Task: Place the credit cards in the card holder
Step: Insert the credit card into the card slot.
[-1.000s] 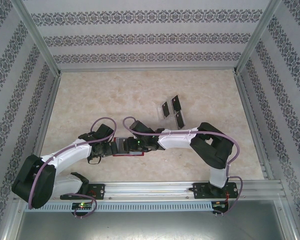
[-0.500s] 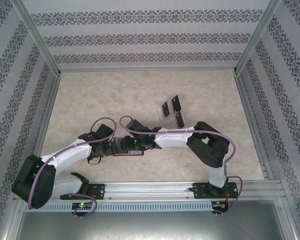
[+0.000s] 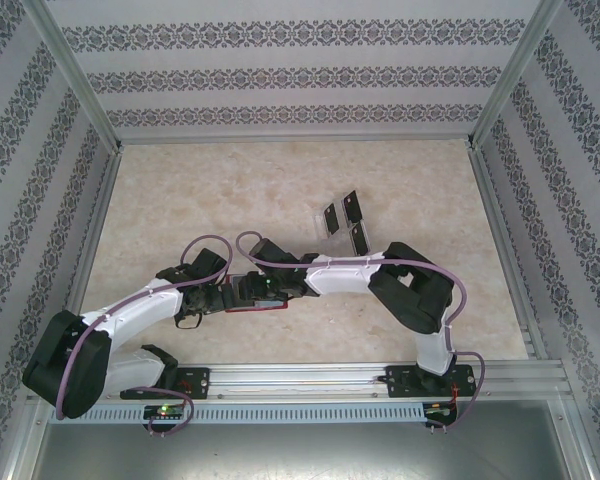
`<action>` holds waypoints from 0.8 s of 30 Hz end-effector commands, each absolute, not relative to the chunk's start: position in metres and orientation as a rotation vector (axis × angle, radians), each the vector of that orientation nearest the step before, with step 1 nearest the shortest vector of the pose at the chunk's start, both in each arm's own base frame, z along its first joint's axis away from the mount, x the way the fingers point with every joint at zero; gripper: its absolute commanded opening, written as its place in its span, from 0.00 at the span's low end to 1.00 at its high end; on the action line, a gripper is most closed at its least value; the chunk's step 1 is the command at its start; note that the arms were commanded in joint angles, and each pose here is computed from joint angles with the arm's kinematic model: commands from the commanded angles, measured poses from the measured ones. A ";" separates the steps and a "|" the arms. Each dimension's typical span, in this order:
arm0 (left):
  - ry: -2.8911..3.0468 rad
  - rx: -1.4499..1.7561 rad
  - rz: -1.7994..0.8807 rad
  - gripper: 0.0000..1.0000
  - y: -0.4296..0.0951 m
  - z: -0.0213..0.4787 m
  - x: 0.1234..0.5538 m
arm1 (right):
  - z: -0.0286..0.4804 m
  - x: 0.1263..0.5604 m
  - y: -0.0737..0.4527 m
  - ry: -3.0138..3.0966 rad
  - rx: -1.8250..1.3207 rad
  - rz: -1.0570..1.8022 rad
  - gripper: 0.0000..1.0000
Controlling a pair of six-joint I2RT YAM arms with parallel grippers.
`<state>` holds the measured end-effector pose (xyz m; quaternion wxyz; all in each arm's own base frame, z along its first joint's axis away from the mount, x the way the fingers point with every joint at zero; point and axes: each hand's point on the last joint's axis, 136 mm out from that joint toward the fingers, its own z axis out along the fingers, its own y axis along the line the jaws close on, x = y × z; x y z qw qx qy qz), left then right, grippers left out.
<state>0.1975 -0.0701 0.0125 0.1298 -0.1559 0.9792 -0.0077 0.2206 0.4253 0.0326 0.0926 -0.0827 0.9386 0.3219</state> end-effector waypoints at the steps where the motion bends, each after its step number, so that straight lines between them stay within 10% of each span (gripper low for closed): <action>1: 2.878 -0.460 -0.082 1.00 -0.079 0.002 0.188 | 0.038 0.210 0.441 2.778 -0.321 1.018 0.43; 24: 2.745 -0.560 -0.067 1.00 -0.068 0.029 0.199 | 0.046 0.220 0.372 2.796 -0.249 0.760 0.49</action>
